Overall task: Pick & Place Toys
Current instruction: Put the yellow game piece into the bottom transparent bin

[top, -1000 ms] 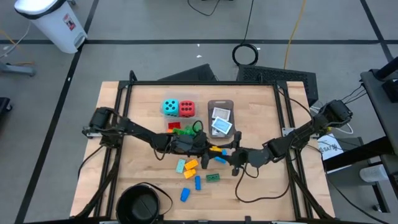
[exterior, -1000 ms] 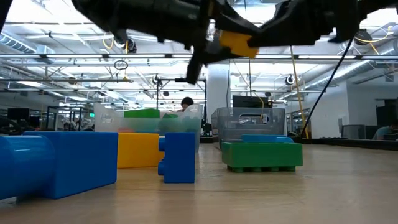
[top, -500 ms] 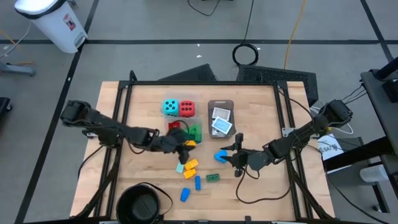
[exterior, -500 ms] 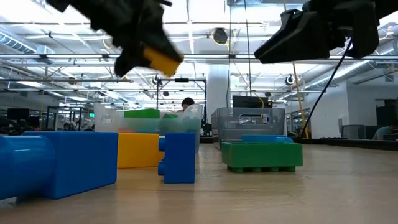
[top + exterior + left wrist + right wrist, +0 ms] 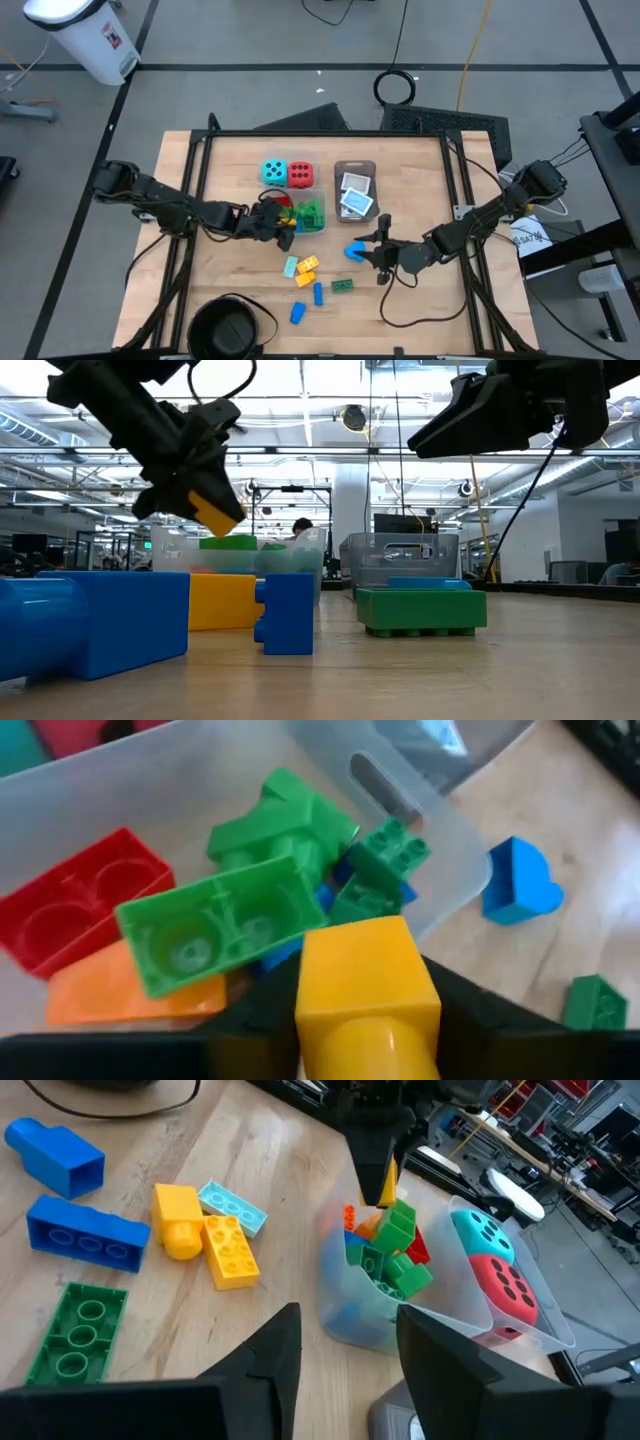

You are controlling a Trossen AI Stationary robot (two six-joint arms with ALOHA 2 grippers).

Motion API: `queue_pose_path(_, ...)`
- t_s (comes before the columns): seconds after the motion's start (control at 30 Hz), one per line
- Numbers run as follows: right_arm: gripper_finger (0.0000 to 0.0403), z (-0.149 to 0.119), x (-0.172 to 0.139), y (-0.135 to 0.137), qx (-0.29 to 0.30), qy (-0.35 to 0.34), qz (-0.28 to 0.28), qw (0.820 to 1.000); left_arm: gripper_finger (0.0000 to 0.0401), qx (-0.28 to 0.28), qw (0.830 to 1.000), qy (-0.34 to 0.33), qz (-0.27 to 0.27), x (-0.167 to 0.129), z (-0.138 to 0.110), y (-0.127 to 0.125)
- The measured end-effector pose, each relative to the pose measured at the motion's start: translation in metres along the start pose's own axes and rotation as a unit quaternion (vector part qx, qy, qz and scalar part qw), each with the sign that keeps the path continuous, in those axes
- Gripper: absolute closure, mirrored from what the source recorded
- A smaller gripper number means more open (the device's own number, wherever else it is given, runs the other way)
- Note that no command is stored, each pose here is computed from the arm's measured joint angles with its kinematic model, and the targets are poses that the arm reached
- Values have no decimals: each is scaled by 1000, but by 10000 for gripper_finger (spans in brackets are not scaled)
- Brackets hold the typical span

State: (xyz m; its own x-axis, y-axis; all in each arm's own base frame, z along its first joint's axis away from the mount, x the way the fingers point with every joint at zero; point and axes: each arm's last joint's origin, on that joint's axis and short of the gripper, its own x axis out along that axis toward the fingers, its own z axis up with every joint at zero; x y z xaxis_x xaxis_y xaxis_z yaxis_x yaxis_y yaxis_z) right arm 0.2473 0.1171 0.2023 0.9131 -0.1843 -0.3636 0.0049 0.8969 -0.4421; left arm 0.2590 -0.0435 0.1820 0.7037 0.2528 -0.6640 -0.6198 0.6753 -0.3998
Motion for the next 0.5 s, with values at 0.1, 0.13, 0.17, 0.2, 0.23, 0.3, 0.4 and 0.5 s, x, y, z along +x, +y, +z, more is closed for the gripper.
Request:
queue_pose_path(0.1, 264, 0, 0, 1, 3, -2, 13, 1000, 172, 2, 1000, 4, 2, 0, 0, 1)
queue_pose_path(0.13, 261, 0, 0, 1, 11, -4, 22, 1000, 143, 4, 1000, 6, 1, 0, 0, 1)
queue_pose_path(0.17, 257, 0, 0, 2, 18, -5, 33, 999, 115, 5, 1000, 5, -1, 1, 0, 0)
queue_pose_path(0.2, 253, 0, 0, 2, 25, -6, 41, 999, 89, 5, 1000, 5, 0, 1, 0, 1)
queue_pose_path(0.23, 247, 0, 1, 2, 32, -8, 51, 998, 64, 6, 1000, 6, 0, 0, 0, 1)
queue_pose_path(0.3, 233, 0, 2, 2, 45, -8, 65, 997, 25, 11, 1000, 4, 0, 1, 0, 1)
queue_pose_path(0.4, 206, -5, 4, 1, 68, -3, 87, 994, 16, 17, 1000, -3, -4, -1, 2, 0)
queue_pose_path(0.5, 174, -16, 7, -1, 99, 16, 103, 990, 41, 12, 1000, -5, -5, -3, 4, 0)
